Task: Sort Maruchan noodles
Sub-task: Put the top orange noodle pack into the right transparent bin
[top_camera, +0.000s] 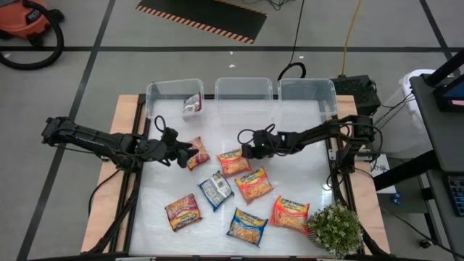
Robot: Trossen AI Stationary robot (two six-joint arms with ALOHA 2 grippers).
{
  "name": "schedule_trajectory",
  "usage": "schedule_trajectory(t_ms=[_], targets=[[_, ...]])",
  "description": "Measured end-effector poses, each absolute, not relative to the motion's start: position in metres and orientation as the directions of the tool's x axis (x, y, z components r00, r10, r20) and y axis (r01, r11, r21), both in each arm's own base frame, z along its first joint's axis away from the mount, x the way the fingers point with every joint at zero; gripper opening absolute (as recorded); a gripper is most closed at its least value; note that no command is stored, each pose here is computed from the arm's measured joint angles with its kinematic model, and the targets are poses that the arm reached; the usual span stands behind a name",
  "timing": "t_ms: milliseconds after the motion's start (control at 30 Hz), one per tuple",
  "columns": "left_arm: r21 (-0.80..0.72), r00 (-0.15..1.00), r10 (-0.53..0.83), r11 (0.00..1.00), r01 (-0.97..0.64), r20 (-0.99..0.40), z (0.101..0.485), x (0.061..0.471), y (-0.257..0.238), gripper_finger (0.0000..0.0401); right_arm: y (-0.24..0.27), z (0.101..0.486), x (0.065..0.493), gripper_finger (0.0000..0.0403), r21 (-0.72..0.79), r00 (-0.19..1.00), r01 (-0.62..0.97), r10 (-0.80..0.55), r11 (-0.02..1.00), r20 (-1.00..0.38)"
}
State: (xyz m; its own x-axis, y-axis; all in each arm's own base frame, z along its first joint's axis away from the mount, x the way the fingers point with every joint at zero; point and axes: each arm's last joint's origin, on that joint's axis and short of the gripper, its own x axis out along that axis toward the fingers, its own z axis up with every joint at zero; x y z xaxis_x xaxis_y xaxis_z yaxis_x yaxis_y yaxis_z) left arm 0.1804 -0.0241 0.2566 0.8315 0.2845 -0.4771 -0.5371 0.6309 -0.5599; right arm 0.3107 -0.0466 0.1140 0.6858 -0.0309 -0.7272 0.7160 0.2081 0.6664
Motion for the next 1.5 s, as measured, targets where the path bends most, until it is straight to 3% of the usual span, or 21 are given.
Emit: schedule_trajectory(t_ms=[200, 267, 433, 900, 1167, 1500], targets=[[-0.544, 0.820, 0.276, 0.637, -0.547, -0.501, 0.254, 0.179, -0.024, 0.0259, -0.046, 0.109, 0.305, 0.0022, 0.719, 0.740, 0.664, -0.038, 0.204, -0.672], [-0.542, 0.819, 0.273, 0.638, -0.547, -0.505, 0.254, 0.179, -0.024, 0.0259, -0.046, 0.109, 0.305, 0.0008, 0.742, 0.761, 0.641, -0.043, 0.197, -0.647], [-0.542, 0.818, 0.273, 0.638, -0.548, -0.506, 0.254, 0.179, -0.024, 0.0259, -0.046, 0.118, 0.308, 0.0002, 0.795, 0.816, 0.573, -0.049, 0.198, -0.576], [-0.539, 0.816, 0.274, 0.638, -0.550, -0.509, 0.254, 0.179, -0.024, 0.0259, -0.043, 0.205, 0.296, 0.0000, 0.909, 0.955, 0.291, -0.154, 0.297, -0.255], [-0.502, 0.815, 0.282, 0.672, -0.544, -0.507, 0.254, 0.179, -0.023, 0.0259, -0.037, 0.257, 0.270, 0.0000, 0.914, 0.961, 0.173, -0.264, 0.367, -0.076], [-0.480, 0.820, 0.300, 0.693, -0.538, -0.487, 0.256, 0.181, -0.019, 0.0259, -0.035, 0.308, 0.224, 0.0000, 0.882, 0.914, 0.196, -0.405, 0.429, -0.007]])
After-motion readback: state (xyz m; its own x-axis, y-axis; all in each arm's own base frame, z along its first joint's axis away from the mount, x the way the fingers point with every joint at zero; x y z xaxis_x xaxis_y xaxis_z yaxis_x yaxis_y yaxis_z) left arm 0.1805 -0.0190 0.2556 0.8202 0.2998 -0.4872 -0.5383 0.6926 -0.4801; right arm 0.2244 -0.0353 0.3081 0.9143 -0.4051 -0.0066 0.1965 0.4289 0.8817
